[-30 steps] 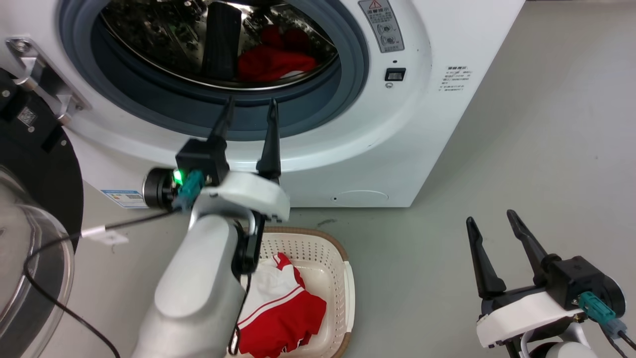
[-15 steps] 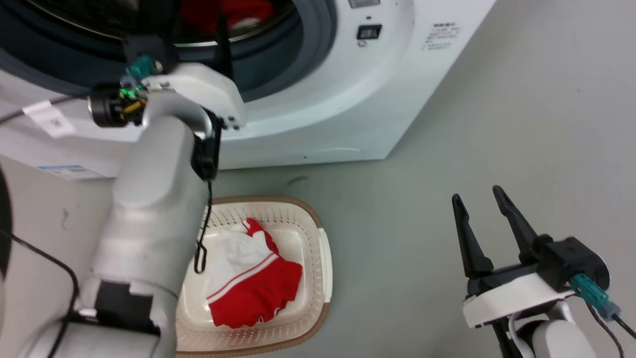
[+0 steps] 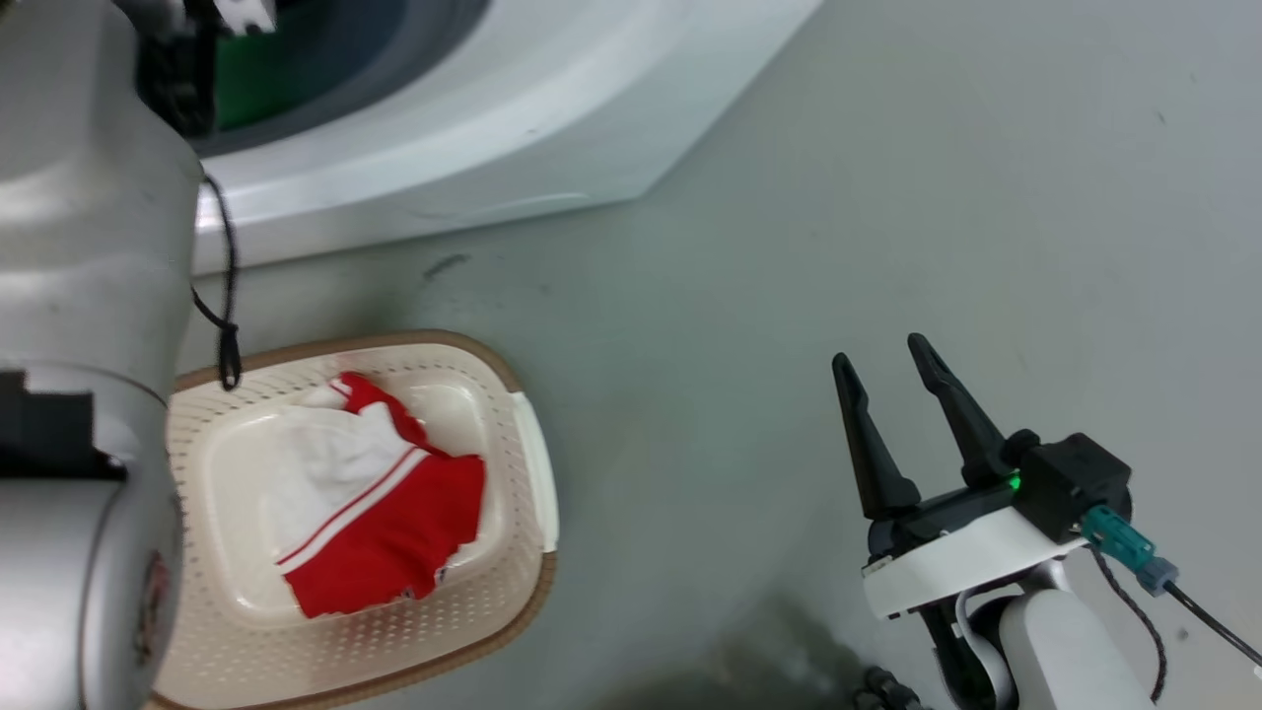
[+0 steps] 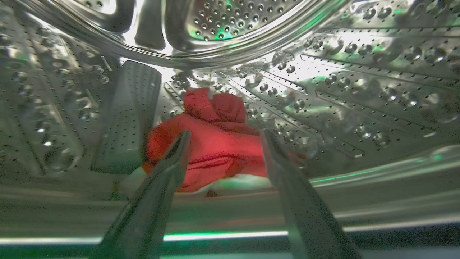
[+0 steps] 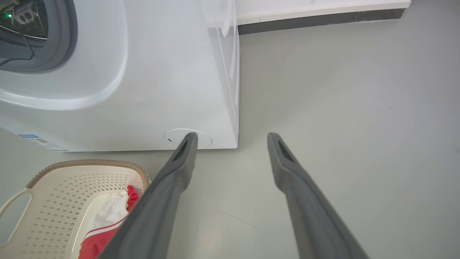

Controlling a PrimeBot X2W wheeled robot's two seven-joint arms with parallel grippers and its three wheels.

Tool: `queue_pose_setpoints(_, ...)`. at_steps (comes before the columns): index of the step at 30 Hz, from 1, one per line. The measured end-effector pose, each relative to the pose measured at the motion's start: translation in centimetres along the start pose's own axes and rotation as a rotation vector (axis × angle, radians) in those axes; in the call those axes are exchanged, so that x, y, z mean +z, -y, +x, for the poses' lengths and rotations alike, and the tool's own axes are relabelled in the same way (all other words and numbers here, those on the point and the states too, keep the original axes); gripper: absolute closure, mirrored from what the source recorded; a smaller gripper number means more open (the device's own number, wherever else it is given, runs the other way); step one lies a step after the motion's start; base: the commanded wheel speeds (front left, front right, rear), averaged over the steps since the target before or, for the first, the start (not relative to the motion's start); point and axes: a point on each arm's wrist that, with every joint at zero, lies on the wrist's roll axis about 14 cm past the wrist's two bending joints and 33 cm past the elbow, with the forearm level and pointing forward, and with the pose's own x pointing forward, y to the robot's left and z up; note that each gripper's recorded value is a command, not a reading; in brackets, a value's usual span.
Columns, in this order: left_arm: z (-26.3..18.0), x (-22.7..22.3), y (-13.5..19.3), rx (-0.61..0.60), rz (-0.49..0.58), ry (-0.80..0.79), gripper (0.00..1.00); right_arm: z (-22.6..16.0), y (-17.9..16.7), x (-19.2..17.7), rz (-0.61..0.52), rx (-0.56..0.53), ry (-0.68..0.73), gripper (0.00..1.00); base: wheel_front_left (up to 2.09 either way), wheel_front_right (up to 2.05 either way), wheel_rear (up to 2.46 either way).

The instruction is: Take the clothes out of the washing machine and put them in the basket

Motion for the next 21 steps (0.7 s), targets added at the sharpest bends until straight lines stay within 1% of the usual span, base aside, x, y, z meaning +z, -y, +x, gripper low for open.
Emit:
queue_pose_setpoints(7,4.1,-3.1,1.5,-0.028,-0.002,-0.175,0.00,-0.4,1.7,-2.3,0.023,-0.055,-0.066,0.00,0.00,0.00,0.00)
queue_pose_setpoints(12,6.2,-3.9,2.3,-0.042,-0.001,-0.278,0.00,-0.8,2.5,-3.5,0.037,-0.083,-0.106,0.00,0.00,0.00,0.00)
queue_pose_setpoints(21,7.3,-6.4,2.5,-0.017,-0.032,-0.487,0.00,-1.3,3.0,-4.0,0.052,-0.110,-0.126,0.00,0.00,0.00,0.00)
